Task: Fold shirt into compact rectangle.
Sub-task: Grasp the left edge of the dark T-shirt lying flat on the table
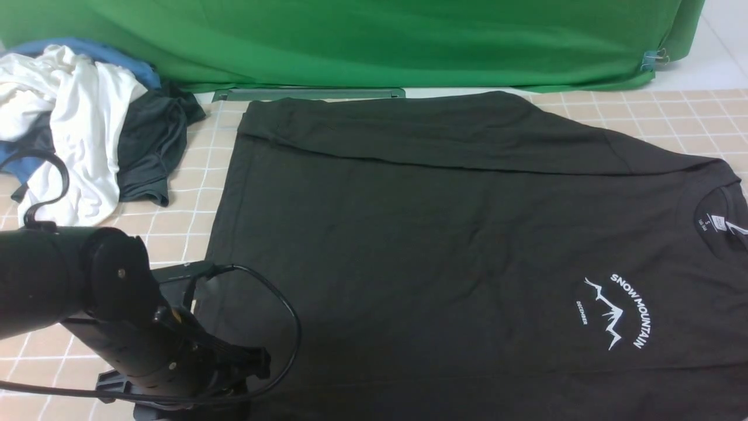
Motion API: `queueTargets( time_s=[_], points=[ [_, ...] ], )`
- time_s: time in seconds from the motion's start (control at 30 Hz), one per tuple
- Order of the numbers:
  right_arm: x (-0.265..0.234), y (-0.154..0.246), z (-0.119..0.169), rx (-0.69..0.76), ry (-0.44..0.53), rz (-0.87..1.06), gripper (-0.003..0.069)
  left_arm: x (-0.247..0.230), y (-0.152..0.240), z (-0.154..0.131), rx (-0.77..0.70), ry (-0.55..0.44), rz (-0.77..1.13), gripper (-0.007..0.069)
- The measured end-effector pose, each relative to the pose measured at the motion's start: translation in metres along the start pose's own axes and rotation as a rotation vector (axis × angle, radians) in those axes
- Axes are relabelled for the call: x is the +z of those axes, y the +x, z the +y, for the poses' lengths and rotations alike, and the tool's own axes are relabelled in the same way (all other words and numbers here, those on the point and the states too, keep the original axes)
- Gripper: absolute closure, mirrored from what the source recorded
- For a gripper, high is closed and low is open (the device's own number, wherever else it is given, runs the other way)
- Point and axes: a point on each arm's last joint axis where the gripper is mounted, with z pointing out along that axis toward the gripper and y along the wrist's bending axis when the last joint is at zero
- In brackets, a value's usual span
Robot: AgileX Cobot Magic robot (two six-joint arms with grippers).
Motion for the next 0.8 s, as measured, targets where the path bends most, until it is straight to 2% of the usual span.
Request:
queueTargets(
  time_s=[0.3, 0.5, 0.67, 0.8],
  points=[
    [0.000, 0.000, 0.000, 0.001, 0.000, -0.002, 0.0587, -0.008, -0.005, -0.009, 0.013, 0.028, 0.093, 0.0272],
    [0.000, 0.000, 0.000, 0.001, 0.000, -0.003, 0.0579, -0.017, -0.014, -0.014, 0.031, 0.041, 0.079, 0.0284],
    [0.000, -0.001, 0.000, 0.001, 0.000, -0.006, 0.0576, -0.013, -0.014, -0.012, 0.014, 0.017, 0.114, 0.0284],
    [0.000, -0.001, 0.000, 0.001, 0.000, -0.006, 0.0572, -0.008, -0.015, -0.006, 0.024, -0.046, 0.126, 0.0284]
  ],
)
